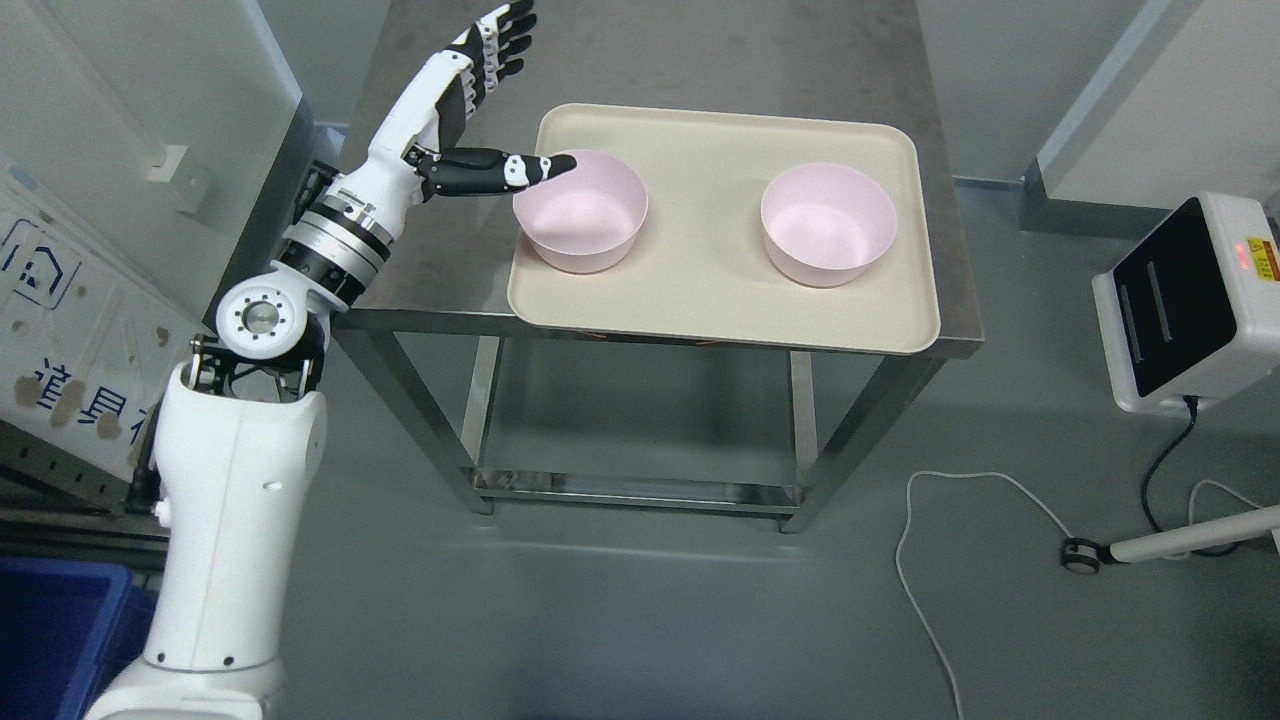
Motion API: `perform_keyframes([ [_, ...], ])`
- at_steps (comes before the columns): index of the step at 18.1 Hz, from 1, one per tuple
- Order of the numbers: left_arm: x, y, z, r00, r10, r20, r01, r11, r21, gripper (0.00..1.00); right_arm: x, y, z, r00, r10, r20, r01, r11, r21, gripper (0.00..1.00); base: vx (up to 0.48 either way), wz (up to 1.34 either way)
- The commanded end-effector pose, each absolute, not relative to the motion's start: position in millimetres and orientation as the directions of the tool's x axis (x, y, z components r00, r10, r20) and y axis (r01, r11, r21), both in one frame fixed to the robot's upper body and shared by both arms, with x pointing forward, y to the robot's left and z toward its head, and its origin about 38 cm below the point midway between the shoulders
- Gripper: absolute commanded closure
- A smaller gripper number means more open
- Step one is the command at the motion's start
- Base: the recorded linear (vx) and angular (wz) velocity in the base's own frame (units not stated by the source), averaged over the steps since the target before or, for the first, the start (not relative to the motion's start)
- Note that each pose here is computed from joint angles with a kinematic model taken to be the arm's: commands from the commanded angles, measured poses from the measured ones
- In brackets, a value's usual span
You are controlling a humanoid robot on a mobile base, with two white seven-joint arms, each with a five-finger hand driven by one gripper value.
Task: Stack pink IKEA bowls on left shelf middle
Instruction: 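Reach the left hand toward the pink bowl nearer the robot, then grip the rim of the nearer pink bowl with the left hand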
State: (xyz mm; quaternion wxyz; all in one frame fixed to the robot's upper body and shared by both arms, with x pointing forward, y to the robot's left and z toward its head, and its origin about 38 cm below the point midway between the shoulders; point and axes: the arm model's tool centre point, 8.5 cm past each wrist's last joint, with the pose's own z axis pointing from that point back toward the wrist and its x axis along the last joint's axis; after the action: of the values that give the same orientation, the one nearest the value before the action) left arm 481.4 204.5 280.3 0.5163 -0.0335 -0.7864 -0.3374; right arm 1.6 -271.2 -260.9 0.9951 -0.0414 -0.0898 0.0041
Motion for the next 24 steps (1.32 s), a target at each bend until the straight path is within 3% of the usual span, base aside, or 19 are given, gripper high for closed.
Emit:
perform_keyframes([
  [1, 523.9, 243.3, 286.4, -0.360, -0.704, 0.612, 0.428, 0.458, 0.779, 0.04, 1.6, -282.7, -259.7, 0.984, 0.017, 0.178, 0.002, 0.995, -0.102, 0.00, 0.000, 0.00],
  [6, 544.4, 220.2, 289.5, -0.324, -0.738, 0.592, 0.485, 0.408, 0.774, 0.07, 1.6, -282.7, -259.7, 0.984, 0.017, 0.178, 0.002, 0.995, -0.102, 0.00, 0.000, 0.00],
  [17, 543.6, 144.4, 262.4, -0.377, -0.703, 0.603, 0.586, 0.323, 0.743, 0.26, 1.6, -282.6, -259.7, 0.984, 0.017, 0.178, 0.001, 0.995, -0.101, 0.00, 0.000, 0.00],
  [20, 550.6, 147.3, 250.2, -0.366, -0.765, 0.530, 0.576, 0.261, 0.775, 0.27, 1.6, -282.6, -259.7, 0.984, 0.017, 0.178, 0.001, 0.995, -0.101, 0.00, 0.000, 0.00],
  [24, 552.4, 149.6, 253.4, -0.384, -0.763, 0.521, 0.564, 0.253, 0.786, 0.39, 1.6, -282.6, -259.7, 0.984, 0.017, 0.178, 0.001, 0.995, -0.101, 0.00, 0.000, 0.00],
])
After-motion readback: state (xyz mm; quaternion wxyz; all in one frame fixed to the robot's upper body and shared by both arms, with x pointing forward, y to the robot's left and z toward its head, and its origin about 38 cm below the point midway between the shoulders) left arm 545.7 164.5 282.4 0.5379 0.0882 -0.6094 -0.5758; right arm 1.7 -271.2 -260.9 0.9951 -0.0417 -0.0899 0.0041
